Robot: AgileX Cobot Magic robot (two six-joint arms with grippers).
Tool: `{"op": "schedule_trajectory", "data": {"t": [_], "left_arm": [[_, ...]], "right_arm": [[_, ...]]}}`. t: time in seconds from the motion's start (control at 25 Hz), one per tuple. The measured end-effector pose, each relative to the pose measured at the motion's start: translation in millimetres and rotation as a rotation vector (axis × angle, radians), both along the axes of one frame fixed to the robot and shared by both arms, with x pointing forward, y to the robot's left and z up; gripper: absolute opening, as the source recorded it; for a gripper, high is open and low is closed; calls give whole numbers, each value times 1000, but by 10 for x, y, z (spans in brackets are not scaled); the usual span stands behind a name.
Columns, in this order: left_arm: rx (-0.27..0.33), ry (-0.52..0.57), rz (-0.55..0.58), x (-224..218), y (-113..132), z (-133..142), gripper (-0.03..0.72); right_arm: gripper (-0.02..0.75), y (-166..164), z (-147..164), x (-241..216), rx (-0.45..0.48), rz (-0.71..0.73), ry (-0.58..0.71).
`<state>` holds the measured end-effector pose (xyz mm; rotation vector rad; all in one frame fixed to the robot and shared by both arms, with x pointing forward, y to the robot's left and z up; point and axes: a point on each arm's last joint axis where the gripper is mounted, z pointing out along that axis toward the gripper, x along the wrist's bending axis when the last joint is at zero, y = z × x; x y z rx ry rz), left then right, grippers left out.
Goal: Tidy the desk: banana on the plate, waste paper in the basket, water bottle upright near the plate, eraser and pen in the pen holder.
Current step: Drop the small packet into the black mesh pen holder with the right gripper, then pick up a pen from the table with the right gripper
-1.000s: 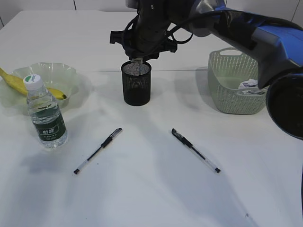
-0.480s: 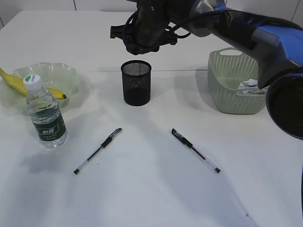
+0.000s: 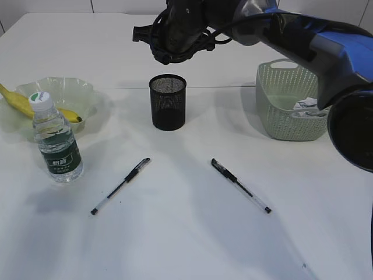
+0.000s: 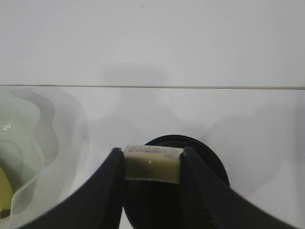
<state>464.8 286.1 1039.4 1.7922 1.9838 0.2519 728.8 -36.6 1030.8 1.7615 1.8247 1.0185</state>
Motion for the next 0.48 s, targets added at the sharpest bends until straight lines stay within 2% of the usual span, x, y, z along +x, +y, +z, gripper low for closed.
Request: {"op": "schedule_trajectory", "data": {"t": [0.48], "left_arm": [[0, 0, 0, 0, 0, 0, 442]], "right_arm": [[305, -6, 3, 5, -9, 0, -8]]}}
